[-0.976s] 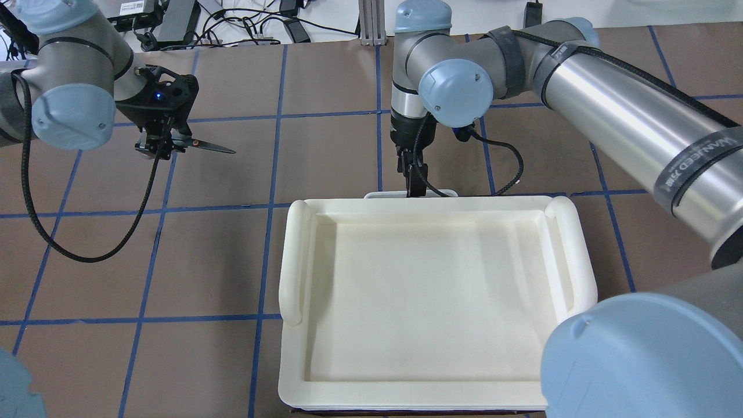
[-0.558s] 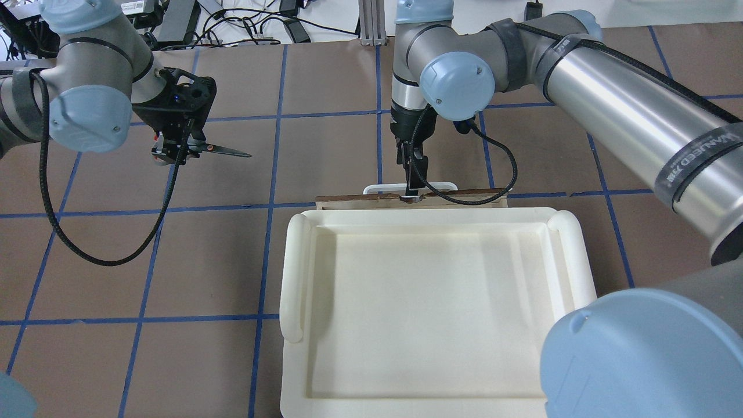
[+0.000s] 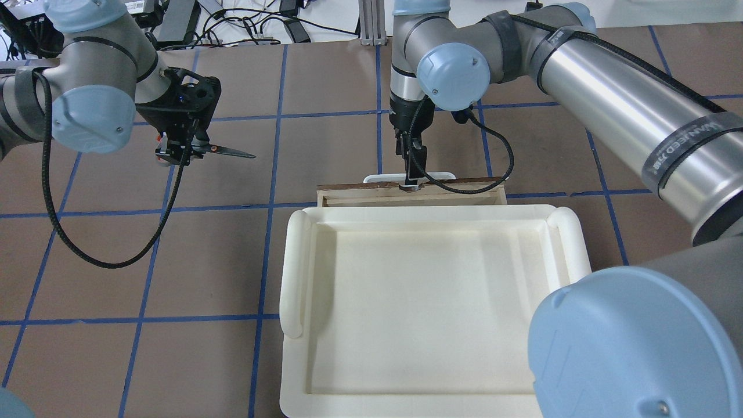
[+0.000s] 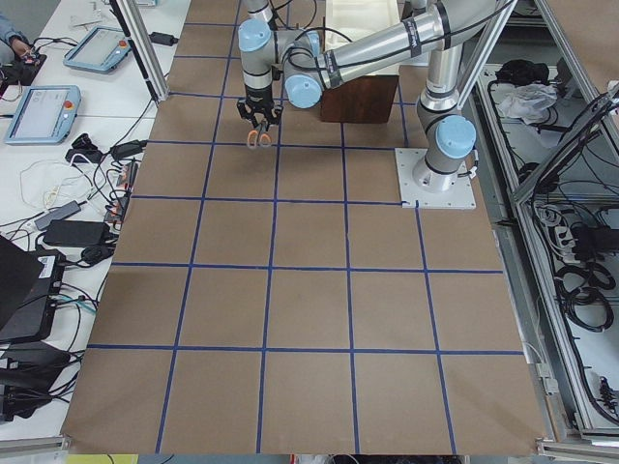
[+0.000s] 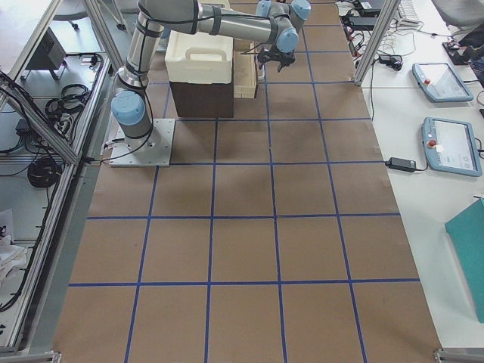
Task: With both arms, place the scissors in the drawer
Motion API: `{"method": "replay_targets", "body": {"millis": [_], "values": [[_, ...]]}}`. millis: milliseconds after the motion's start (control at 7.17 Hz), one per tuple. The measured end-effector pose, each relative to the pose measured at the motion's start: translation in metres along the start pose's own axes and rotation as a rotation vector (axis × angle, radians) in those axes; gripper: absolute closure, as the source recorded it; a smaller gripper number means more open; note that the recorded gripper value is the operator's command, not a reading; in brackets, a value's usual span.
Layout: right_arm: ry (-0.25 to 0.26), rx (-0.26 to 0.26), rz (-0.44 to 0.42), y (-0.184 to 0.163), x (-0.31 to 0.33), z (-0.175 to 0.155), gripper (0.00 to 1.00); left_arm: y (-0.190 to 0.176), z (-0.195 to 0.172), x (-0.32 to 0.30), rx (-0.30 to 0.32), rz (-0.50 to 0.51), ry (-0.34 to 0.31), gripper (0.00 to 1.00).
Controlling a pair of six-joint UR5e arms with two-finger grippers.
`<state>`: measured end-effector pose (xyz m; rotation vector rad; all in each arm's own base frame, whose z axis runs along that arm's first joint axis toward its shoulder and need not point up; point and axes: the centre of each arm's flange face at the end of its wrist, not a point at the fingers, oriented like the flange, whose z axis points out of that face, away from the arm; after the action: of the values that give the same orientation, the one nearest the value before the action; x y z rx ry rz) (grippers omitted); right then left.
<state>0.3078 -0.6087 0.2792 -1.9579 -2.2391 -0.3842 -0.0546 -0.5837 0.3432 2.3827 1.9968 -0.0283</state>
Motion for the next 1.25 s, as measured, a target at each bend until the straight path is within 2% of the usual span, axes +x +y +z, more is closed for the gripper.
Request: {"method": "replay_targets", "body": {"millis": [279, 697, 1255], "values": [[-0.013, -0.004, -0.013, -0.001, -0.006, -0.002, 0.0, -0.006, -0.003, 0.001, 0.002, -0.013, 0.002, 1.0], [-0.034, -0.011, -0.031, -0.004, -0.019, -0.006, 0.0, -0.035, -0.008, 0.004, -0.019, -0.037, 0.01, 1.0], [-0.047, -0.013, -0.048, -0.014, -0.032, -0.008, 0.0, -0.044, -0.01, 0.006, -0.025, -0.044, 0.02, 1.0]]}}
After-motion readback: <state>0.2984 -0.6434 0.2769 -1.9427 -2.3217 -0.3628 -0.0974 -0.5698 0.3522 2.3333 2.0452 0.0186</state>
